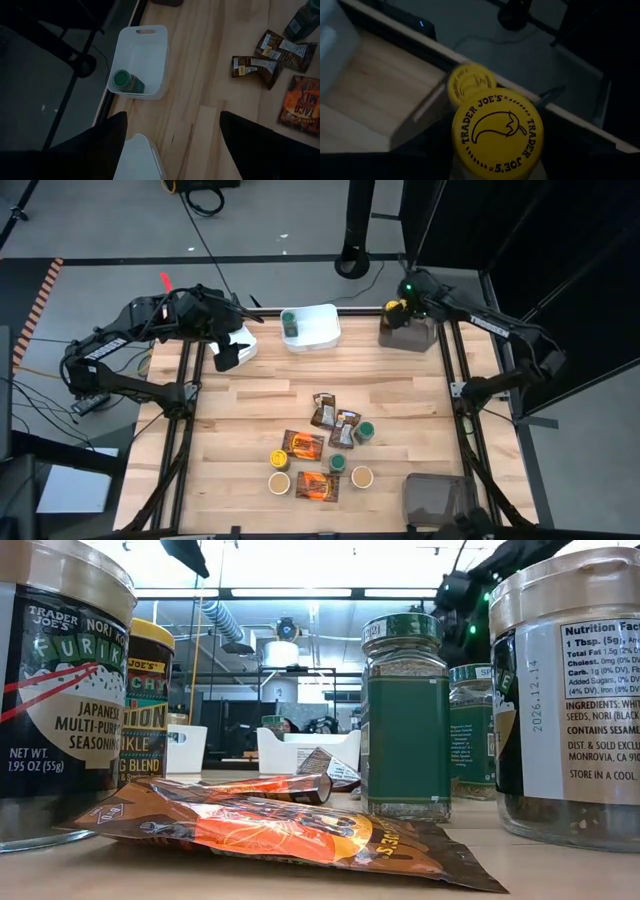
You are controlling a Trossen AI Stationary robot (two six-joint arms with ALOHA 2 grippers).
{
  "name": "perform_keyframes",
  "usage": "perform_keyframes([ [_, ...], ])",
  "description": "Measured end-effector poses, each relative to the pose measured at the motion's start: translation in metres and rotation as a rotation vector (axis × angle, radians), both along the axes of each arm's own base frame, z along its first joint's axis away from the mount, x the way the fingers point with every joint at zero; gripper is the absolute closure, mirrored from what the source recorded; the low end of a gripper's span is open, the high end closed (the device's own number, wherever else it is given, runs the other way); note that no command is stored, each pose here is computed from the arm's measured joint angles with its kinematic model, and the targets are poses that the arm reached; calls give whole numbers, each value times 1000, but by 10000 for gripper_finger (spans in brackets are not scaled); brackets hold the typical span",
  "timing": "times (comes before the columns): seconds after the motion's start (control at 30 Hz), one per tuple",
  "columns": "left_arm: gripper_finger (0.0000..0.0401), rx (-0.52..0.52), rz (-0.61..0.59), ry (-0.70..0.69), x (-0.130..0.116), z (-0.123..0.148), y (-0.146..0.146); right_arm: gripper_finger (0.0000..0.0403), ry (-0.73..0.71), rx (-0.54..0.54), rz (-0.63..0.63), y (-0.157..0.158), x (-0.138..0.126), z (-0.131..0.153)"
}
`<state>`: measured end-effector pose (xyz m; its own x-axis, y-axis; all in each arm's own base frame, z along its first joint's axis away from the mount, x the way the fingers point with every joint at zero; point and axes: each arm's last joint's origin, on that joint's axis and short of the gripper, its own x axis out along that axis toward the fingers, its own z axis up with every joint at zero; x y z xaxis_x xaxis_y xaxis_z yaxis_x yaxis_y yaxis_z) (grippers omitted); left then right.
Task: Sort spices by type
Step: Put the top yellow seasoning bottle into the top black bin
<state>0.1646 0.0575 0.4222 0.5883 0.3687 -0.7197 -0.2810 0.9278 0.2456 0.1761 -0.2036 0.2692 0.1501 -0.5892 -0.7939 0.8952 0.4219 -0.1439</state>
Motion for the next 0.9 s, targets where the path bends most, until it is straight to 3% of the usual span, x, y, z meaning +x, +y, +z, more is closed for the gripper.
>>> perform_keyframes([
  [0.13, 76, 4, 3, 0, 0, 0, 0, 163, 29, 31, -9, -4, 0, -13],
  [0.4, 76, 17, 16, 4, 0, 0, 1, 163, -10, 25, -135, -21, -18, -14],
  [0.67, 76, 20, 19, 5, 0, 0, 1, 163, -63, 25, -169, -27, -25, -16],
  [0.9, 76, 20, 29, 3, 0, 0, 1, 163, -175, 31, -234, -14, -39, -45],
])
